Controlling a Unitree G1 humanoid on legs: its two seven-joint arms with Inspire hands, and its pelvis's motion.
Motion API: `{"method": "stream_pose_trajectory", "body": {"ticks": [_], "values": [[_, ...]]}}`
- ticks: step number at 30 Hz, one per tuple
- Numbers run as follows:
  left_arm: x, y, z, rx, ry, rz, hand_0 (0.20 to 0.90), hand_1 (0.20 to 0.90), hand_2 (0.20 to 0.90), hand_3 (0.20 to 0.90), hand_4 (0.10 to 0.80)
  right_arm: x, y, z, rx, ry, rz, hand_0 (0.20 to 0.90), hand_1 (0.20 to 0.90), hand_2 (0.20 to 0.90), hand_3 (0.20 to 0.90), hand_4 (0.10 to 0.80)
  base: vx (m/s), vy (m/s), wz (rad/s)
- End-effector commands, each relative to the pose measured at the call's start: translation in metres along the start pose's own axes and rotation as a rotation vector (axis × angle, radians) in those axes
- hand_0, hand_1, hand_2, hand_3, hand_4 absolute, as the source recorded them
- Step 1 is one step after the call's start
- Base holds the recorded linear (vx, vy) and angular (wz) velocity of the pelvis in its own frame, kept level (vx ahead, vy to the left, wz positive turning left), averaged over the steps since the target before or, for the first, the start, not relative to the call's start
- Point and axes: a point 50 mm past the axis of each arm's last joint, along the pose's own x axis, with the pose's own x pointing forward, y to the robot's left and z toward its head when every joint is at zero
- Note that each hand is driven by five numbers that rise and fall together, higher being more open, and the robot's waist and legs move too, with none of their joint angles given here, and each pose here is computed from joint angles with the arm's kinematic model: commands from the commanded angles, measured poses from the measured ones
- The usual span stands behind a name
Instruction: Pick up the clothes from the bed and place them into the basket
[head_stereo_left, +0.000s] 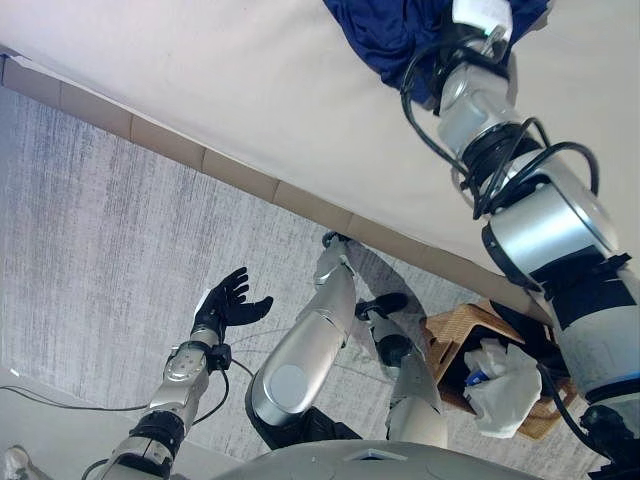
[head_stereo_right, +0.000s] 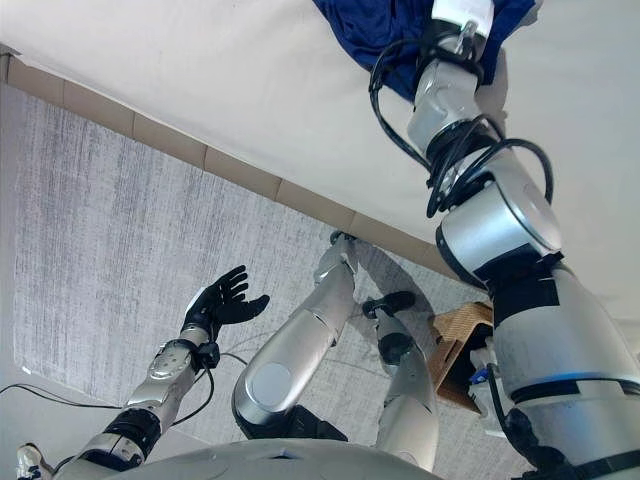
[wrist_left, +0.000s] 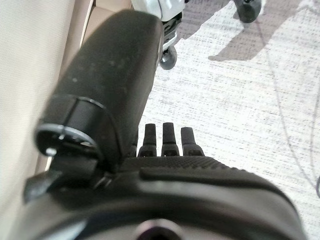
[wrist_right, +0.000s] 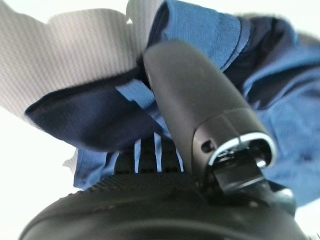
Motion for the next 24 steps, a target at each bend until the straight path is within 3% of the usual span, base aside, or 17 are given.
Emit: {"method": "stream_pose_trajectory", "body": {"ticks": [1,7,11,17,24], "values": [[-0.028,0.039,-0.032,0.081,0.089,0.09,0.9,0.9,0.9,0.9,0.8,-0.014,-0.022,0.054,0.216,-0.297,-0.281,0.3,0.3,0.3,0.2,0.1,-0.018,-0.115,-0.29],[-0.027,0.039,-0.035,0.149,0.083,0.148,0.9,0.9,0.9,0.9,0.8,-0.039,-0.083,0.08,0.403,-0.561,-0.623,0.3,0.3,0.3,0.2,0.1,-0.017,-0.11,-0.45],[-0.024,0.046,-0.033,0.224,0.115,0.19,0.9,0.9,0.9,0.9,0.8,-0.055,-0.136,0.062,0.501,-0.644,-0.84,0.3,0.3,0.3,0.2,0.1,0.048,-0.144,-0.44],[-0.029,0.048,-0.051,0.392,0.264,0.14,0.9,0.9,0.9,0.9,0.8,-0.066,-0.172,0.024,0.456,-0.602,-0.947,0.3,0.3,0.3,0.2,0.1,0.071,-0.037,-0.32],[-0.024,0.023,-0.065,0.453,0.376,0.049,0.9,0.9,0.9,0.9,0.8,-0.062,-0.192,-0.014,0.368,-0.514,-0.957,0.3,0.3,0.3,0.2,0.1,0.079,0.063,-0.46]]}}
